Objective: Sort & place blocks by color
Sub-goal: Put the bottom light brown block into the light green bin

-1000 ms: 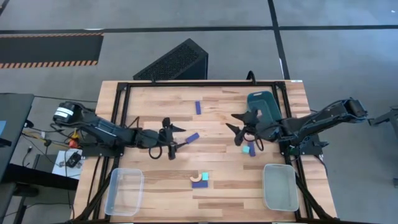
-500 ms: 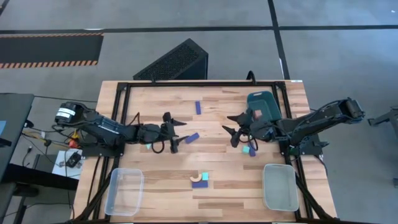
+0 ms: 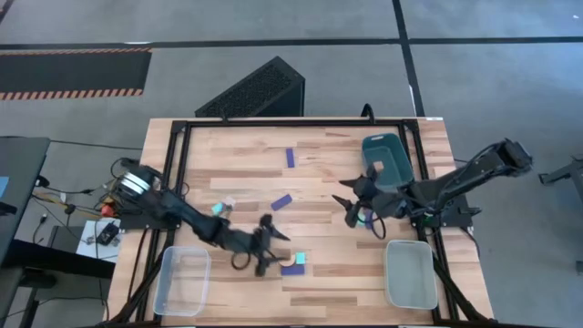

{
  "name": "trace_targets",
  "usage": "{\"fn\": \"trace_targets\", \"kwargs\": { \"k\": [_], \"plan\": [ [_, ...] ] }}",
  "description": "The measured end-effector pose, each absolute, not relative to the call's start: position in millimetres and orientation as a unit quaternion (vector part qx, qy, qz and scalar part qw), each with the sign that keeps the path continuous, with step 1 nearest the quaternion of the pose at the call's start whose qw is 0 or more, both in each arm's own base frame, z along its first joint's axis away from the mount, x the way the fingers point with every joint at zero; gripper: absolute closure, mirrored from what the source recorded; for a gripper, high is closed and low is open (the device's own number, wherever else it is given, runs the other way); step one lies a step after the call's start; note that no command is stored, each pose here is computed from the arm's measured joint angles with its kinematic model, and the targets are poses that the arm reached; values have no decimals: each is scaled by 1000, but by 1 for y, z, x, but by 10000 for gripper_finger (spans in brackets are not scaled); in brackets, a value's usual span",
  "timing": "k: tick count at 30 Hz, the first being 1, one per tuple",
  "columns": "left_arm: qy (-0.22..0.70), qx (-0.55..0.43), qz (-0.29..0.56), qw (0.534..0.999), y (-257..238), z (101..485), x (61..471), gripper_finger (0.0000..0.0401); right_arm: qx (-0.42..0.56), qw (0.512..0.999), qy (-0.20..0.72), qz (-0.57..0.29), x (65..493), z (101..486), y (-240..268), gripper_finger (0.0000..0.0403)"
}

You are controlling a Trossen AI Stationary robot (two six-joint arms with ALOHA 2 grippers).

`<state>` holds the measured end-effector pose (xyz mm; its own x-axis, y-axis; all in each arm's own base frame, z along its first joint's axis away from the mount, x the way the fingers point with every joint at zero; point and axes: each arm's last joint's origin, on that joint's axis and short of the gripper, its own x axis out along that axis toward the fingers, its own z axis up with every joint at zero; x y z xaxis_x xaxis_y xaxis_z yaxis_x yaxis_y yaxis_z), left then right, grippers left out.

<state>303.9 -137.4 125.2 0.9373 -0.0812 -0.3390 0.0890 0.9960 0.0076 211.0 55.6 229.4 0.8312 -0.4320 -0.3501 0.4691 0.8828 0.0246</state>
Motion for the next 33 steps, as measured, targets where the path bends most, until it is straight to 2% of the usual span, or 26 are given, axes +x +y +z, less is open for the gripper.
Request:
{"fn": "trace_targets", "kwargs": {
  "k": [4,9,18,24,28,33],
  "plan": [
    [246,41,-34,968,-158,120,324,136,77,957,164,-227,202,227,74,139],
    [333,48,11,941,-168,123,328,136,88,960,143,-225,187,226,99,139],
    [351,13,74,933,-170,120,320,136,117,960,126,-222,167,222,119,139],
    [341,22,95,935,-182,120,311,137,108,958,93,-250,162,221,124,139],
    [339,35,86,936,-187,120,309,162,112,957,91,-253,163,221,123,139],
    [344,35,75,935,-176,121,317,220,116,958,98,-245,163,220,124,139]
  ]
}}
